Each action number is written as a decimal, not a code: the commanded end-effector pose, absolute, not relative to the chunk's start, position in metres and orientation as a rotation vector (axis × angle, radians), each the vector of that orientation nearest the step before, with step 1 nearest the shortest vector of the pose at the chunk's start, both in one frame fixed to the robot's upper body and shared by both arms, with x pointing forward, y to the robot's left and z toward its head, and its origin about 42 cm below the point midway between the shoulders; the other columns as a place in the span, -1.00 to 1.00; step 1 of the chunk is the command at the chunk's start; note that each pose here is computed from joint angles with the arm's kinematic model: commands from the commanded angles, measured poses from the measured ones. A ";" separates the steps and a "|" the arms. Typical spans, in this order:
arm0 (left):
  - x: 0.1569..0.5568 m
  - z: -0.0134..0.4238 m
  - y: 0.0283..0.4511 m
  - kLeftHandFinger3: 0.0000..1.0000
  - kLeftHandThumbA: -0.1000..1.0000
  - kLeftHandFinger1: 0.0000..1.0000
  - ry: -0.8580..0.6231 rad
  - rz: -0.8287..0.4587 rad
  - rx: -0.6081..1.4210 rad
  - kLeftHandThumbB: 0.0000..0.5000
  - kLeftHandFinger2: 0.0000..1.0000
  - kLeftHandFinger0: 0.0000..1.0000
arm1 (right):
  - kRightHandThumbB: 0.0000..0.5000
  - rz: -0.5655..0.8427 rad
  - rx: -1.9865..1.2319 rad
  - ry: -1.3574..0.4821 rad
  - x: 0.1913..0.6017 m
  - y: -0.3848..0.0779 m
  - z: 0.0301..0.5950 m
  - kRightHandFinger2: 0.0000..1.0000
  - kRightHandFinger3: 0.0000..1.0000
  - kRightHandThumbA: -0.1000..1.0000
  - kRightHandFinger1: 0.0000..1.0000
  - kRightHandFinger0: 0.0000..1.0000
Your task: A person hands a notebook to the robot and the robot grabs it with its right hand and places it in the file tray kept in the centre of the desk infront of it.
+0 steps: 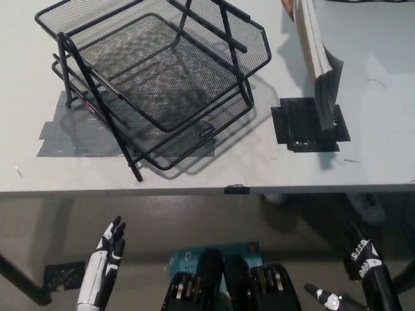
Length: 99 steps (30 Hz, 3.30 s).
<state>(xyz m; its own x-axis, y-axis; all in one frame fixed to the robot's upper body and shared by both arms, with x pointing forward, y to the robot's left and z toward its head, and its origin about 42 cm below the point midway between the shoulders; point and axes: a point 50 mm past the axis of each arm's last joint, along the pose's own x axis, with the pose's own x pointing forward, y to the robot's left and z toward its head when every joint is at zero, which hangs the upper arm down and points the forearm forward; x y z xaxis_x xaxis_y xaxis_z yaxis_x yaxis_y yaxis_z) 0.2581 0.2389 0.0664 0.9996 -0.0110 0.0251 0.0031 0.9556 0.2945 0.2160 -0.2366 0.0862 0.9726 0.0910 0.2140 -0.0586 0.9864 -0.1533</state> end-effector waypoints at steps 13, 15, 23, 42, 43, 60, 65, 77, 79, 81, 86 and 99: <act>0.254 0.072 0.246 1.00 1.00 1.00 -0.069 0.030 0.314 0.83 1.00 1.00 | 0.47 -0.229 -0.357 -0.737 0.269 -0.211 0.212 1.00 1.00 0.95 1.00 1.00; 0.255 0.072 0.246 1.00 1.00 1.00 -0.068 0.032 0.314 0.88 1.00 1.00 | 0.57 -0.250 -0.386 -0.745 0.279 -0.211 0.223 1.00 1.00 1.00 1.00 1.00; 0.256 0.074 0.245 1.00 1.00 1.00 -0.060 0.026 0.313 0.85 1.00 1.00 | 0.60 -0.261 -0.369 -0.746 0.334 -0.198 0.269 1.00 1.00 1.00 1.00 1.00; 0.261 0.078 0.245 1.00 1.00 1.00 -0.080 -0.001 0.308 0.87 1.00 1.00 | 0.58 -0.116 -0.438 -0.643 0.419 -0.144 0.300 1.00 1.00 0.98 1.00 1.00; 0.261 0.078 0.245 1.00 1.00 1.00 -0.079 -0.002 0.307 0.87 1.00 1.00 | 0.59 -0.114 -0.450 -0.635 0.425 -0.143 0.299 1.00 1.00 0.99 1.00 1.00; 0.261 0.079 0.247 1.00 1.00 1.00 -0.079 -0.005 0.305 0.86 1.00 1.00 | 0.71 -0.354 -0.616 -0.593 0.484 -0.152 0.296 1.00 1.00 0.25 1.00 1.00; 0.262 0.081 0.247 1.00 1.00 1.00 -0.080 -0.007 0.315 0.87 1.00 1.00 | -0.99 -0.513 -0.410 -0.729 0.484 -0.168 0.310 -0.94 -0.38 0.60 -0.98 -0.99; 0.264 0.081 0.247 1.00 1.00 1.00 -0.083 -0.011 0.315 0.81 1.00 1.00 | -0.83 -0.622 -0.164 -0.862 0.456 -0.174 0.347 -1.00 -1.00 0.88 -1.00 -1.00; 0.266 0.082 0.247 1.00 1.00 1.00 -0.088 -0.013 0.317 0.79 1.00 1.00 | -0.90 -0.657 -0.130 -0.912 0.447 -0.176 0.362 -1.00 -1.00 0.82 -1.00 -1.00; 0.266 0.082 0.248 1.00 1.00 1.00 -0.085 -0.012 0.318 0.82 1.00 1.00 | -0.92 -0.662 -0.114 -0.936 0.438 -0.178 0.371 -1.00 -0.98 0.82 -1.00 -1.00; 0.265 0.079 0.249 1.00 1.00 1.00 -0.075 -0.019 0.331 0.84 1.00 1.00 | -0.86 -0.677 -0.052 -0.994 0.416 -0.184 0.393 -1.00 -1.00 0.78 -1.00 -1.00; 0.264 0.076 0.250 1.00 1.00 1.00 -0.067 -0.023 0.323 0.84 1.00 1.00 | -1.00 -0.551 -0.238 -1.239 0.400 -0.167 0.428 -1.00 -1.00 0.56 -1.00 -1.00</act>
<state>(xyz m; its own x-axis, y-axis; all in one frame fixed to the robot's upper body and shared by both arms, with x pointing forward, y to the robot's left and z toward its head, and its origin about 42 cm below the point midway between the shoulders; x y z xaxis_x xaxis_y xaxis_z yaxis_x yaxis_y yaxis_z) 0.2632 0.2486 0.0717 0.9992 -0.0144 0.0369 0.0019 0.9484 0.3172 0.4101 -0.1912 0.3787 0.3899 -0.4301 0.8142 0.5839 0.7992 0.1426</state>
